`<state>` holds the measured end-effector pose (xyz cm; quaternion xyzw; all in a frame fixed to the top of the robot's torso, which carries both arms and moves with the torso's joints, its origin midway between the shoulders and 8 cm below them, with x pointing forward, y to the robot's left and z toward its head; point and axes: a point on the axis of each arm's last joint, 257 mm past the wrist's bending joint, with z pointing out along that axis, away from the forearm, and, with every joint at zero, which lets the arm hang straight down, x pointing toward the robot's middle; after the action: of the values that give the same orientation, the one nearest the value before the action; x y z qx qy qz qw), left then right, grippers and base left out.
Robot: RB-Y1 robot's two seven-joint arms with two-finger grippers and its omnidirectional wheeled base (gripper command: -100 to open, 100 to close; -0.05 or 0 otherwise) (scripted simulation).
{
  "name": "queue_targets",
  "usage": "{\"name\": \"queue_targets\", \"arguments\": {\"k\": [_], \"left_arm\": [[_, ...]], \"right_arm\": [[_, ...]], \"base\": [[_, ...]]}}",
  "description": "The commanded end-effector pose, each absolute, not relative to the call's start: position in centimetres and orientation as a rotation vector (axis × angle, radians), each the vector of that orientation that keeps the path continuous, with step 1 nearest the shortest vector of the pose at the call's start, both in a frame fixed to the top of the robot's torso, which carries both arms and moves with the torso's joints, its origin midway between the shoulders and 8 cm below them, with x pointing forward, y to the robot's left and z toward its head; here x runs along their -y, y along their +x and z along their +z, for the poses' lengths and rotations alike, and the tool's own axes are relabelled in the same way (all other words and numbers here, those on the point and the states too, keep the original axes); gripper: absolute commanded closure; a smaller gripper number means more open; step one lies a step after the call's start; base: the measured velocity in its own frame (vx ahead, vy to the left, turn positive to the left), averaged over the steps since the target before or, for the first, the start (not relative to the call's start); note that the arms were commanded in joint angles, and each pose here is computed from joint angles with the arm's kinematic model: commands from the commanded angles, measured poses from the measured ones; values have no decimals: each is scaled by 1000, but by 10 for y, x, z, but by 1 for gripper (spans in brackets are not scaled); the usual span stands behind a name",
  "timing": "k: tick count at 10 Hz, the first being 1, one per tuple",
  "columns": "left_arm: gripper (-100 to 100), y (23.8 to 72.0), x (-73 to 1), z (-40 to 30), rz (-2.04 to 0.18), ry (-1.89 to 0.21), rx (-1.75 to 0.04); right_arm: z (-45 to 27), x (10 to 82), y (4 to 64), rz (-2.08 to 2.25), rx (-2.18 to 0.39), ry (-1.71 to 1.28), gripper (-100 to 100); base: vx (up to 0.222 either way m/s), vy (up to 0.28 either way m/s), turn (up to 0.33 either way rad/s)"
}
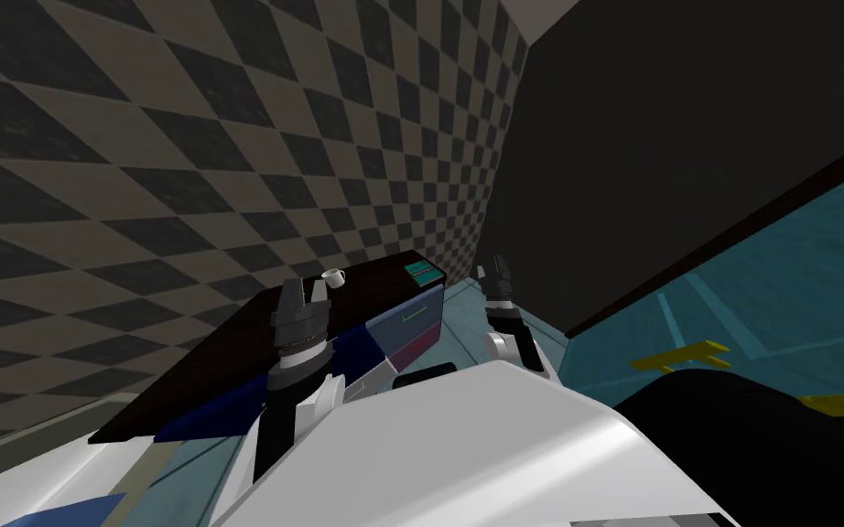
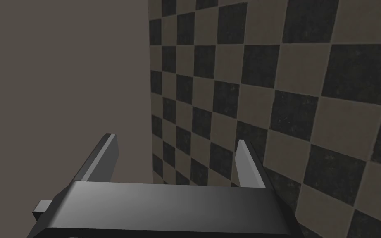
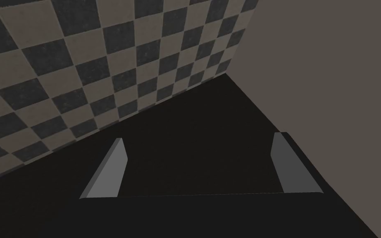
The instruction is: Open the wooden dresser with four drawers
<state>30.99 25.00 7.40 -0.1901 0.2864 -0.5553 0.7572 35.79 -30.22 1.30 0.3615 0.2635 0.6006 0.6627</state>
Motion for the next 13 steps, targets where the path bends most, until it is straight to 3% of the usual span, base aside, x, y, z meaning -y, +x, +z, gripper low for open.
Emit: {"name": "queue_targets", "arguments": {"k": [1,9,10,13], "left_arm": [[0,310,-250,74,-1210,-414,-624],[0,310,-250,74,-1210,-414,-624],[-100,315,-248,67,-1211,-408,-659],[-100,333,-251,38,-1198,-435,-746]], "right_arm": [[13,302,358,1358,-596,817,0],[13,302,358,1358,-595,817,0],[13,302,358,1358,-595,817,0],[13,302,358,1358,-596,818,0]], "base": [[0,0,0],[0,0,0],[6,-24,22],[19,-101,48]]}}
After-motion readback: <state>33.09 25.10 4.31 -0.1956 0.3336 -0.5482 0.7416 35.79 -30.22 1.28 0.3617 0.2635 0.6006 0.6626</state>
